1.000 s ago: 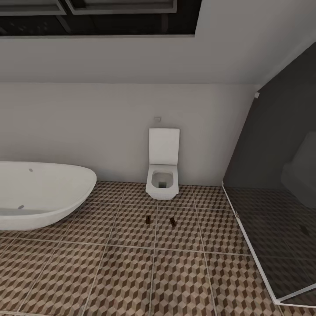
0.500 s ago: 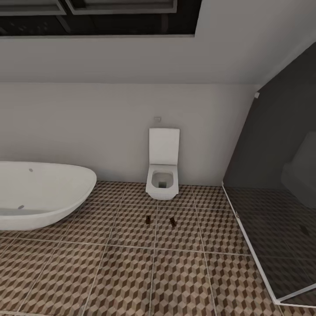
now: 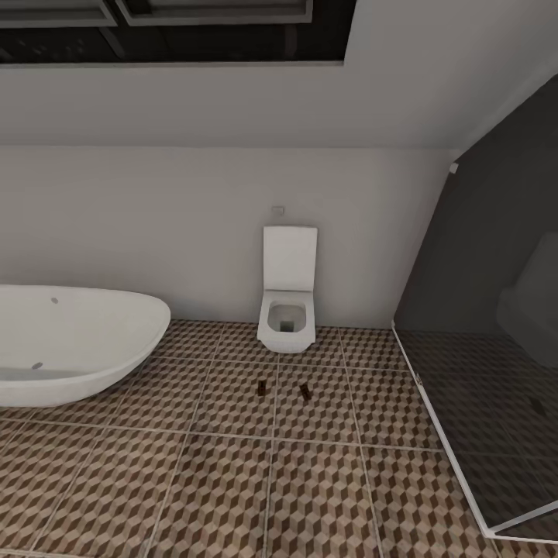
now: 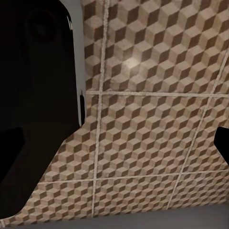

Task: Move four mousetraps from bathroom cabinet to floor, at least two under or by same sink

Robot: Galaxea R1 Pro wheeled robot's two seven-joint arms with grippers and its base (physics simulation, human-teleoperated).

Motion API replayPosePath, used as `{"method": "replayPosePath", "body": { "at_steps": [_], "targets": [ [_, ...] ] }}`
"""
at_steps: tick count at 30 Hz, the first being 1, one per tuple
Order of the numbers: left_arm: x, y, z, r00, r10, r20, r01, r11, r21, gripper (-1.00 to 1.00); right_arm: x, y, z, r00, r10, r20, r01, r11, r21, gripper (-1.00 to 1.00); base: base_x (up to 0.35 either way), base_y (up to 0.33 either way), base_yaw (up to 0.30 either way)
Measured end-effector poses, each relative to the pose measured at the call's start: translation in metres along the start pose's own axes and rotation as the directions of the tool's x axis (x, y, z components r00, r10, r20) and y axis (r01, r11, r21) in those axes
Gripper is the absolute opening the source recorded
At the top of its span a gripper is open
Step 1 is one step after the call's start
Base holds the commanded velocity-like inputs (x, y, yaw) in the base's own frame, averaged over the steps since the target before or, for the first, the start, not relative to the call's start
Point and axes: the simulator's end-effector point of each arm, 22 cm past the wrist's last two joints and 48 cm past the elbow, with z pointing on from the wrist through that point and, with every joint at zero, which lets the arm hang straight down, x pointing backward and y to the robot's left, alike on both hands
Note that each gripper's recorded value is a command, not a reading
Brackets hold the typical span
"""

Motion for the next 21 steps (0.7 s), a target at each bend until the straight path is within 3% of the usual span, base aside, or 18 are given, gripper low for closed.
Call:
{"method": "replayPosePath", "body": {
  "at_steps": [21],
  "targets": [
    [-0.0002, 0.0, 0.0, 1.0, 0.0, 0.0, 0.0, 1.0, 0.0, 1.0, -0.0002, 0.0, 0.0, 1.0, 0.0, 0.0, 0.0, 1.0, 0.0, 1.0, 0.0, 0.0, 0.0]
  ]
}}
